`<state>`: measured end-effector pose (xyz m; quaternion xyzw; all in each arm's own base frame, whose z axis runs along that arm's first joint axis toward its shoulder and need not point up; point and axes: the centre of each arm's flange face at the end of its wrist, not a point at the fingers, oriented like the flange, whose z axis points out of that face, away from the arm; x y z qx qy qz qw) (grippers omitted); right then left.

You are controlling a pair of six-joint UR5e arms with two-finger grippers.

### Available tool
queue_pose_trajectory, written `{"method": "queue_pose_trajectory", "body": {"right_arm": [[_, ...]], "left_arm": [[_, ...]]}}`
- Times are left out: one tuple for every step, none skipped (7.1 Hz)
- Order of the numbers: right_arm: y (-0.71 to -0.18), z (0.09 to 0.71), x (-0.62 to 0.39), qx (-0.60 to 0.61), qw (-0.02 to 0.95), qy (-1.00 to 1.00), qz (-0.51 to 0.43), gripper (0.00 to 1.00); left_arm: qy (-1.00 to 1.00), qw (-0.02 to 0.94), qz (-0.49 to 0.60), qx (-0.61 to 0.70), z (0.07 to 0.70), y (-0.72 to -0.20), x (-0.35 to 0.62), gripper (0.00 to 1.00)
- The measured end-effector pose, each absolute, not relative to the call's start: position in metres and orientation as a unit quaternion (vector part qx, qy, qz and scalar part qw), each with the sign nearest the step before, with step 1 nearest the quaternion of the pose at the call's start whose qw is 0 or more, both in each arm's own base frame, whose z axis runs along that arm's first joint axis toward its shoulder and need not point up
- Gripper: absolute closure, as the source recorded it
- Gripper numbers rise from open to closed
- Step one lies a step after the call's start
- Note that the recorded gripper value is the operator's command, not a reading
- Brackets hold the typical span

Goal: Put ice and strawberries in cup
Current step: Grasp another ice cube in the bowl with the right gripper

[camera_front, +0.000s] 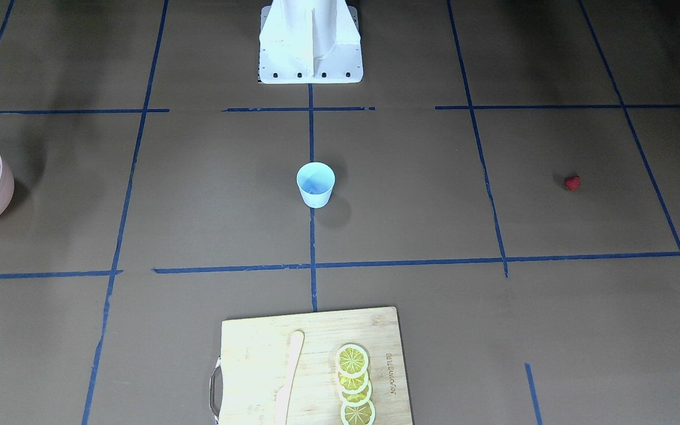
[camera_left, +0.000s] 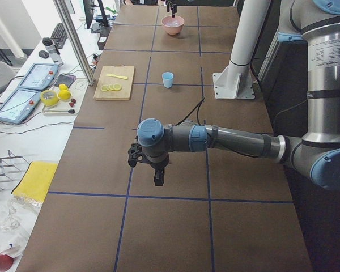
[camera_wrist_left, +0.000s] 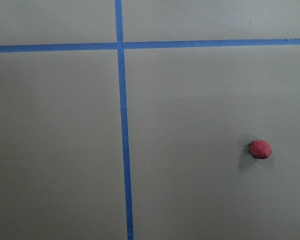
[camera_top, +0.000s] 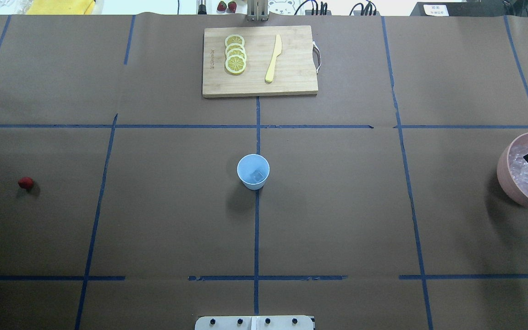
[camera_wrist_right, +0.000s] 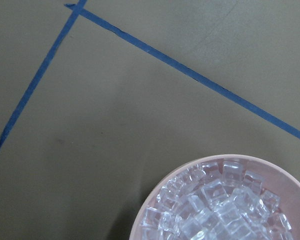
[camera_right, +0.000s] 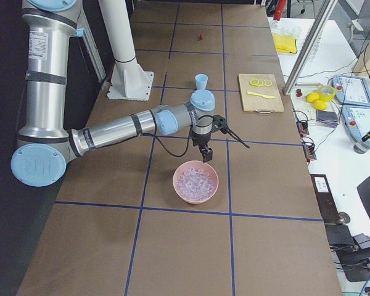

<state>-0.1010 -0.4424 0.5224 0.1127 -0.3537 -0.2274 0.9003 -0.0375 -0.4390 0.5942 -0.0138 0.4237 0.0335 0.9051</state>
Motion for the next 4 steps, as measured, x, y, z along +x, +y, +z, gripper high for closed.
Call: {"method": "queue_pose_trajectory", "body": {"right_arm": [[-0.441, 0.543, -0.101, 0.118, 0.897, -0.358, -0.231, 0.05], [-0.440, 0.559, -0.101, 0.120, 0.896, -0.359, -0.232, 0.07], [-0.440, 0.570, -0.101, 0.117, 0.896, -0.359, -0.232, 0.08], [-0.440, 0.580, -0.101, 0.111, 0.898, -0.358, -0.231, 0.10]], "left_arm": [[0.424, 0.905, 0.033, -0.014, 0.594, -0.439, -0.037, 0.00], [0.424, 0.905, 0.033, -0.014, 0.595, -0.439, -0.037, 0.00], [0.424, 0.905, 0.033, -0.014, 0.595, -0.439, -0.037, 0.00], [0.424, 0.905, 0.033, -0.014, 0.595, -0.438, -0.037, 0.00]]}}
